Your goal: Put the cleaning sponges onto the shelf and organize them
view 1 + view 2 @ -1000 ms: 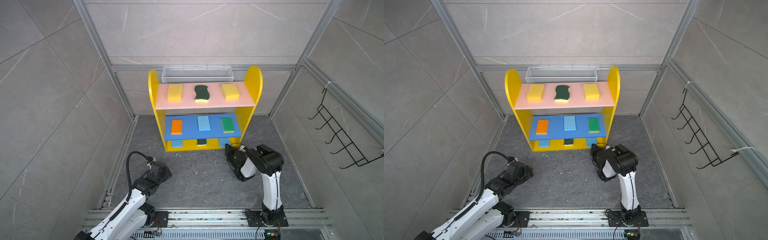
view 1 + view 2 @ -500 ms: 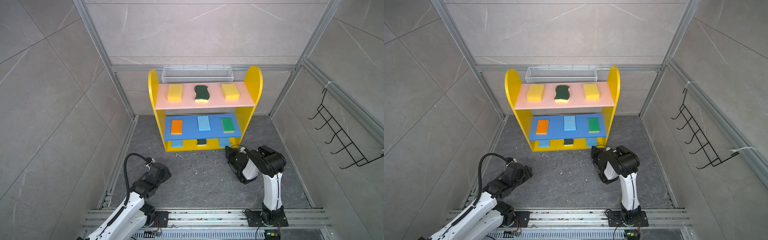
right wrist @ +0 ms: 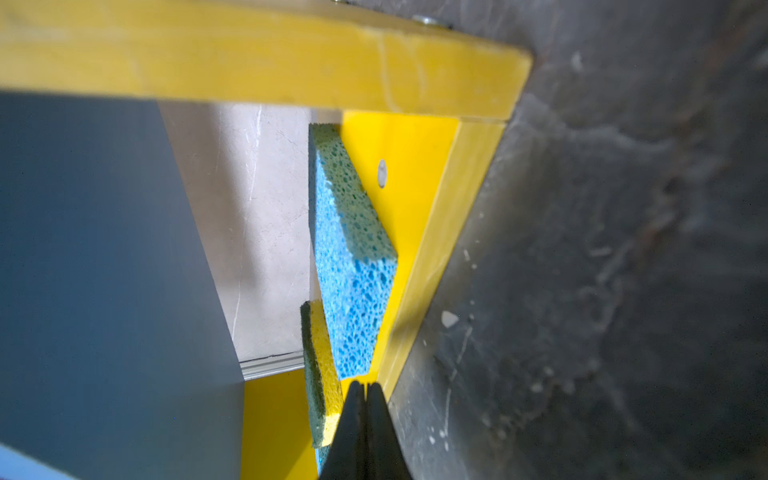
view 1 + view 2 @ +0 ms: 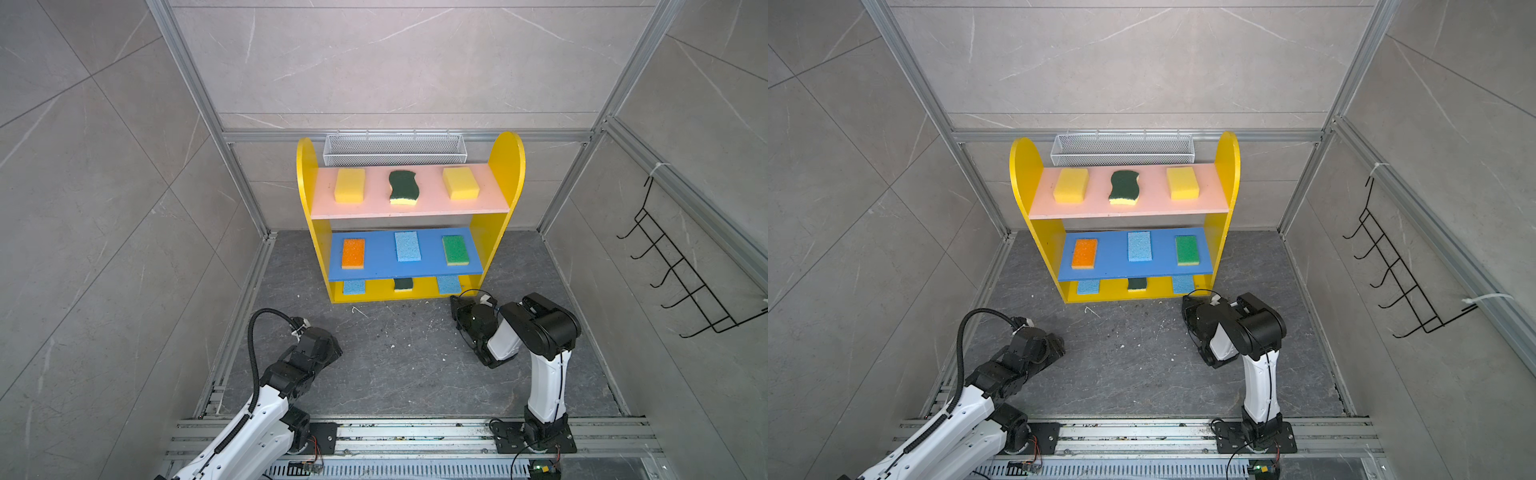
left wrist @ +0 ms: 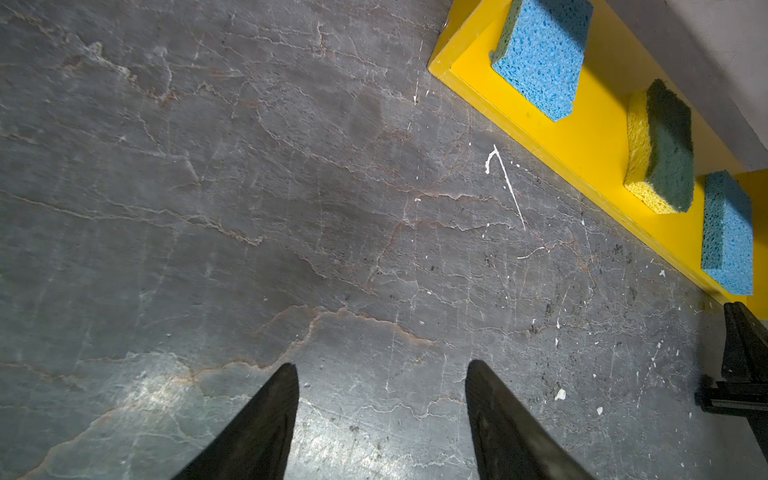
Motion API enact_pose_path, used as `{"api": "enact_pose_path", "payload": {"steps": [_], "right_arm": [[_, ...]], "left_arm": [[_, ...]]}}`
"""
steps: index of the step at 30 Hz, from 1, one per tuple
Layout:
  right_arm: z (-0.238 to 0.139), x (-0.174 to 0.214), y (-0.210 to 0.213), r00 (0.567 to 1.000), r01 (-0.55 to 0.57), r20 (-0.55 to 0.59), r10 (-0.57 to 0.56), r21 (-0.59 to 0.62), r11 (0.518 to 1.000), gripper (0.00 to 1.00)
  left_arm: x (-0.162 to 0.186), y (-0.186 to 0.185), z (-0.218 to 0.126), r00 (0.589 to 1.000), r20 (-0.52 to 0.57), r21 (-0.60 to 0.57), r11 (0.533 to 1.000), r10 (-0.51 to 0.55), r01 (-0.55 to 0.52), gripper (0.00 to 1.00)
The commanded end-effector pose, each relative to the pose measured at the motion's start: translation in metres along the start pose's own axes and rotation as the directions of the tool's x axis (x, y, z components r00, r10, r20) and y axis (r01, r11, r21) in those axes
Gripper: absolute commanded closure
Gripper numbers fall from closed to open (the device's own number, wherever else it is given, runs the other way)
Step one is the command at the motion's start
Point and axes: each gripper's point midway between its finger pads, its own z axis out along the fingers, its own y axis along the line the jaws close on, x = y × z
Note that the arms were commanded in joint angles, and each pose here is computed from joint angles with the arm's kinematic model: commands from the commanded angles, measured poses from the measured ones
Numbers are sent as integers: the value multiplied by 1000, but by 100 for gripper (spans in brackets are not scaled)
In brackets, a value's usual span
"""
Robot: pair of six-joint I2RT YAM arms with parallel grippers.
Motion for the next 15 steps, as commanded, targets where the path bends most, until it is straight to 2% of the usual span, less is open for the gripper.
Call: {"api": "enact_pose_path", "payload": {"steps": [1, 15], "right_arm": [[-26, 8, -114, 997, 65, -61, -44, 396, 916, 100], [-21, 15, -111, 997, -13, -63, 34, 308, 951, 100]], "left_arm": [[-3, 2, -1, 1000, 19, -13, 1000, -6, 7, 33], [0, 5, 3, 1000, 12, -21, 1000, -13, 13, 33]]}}
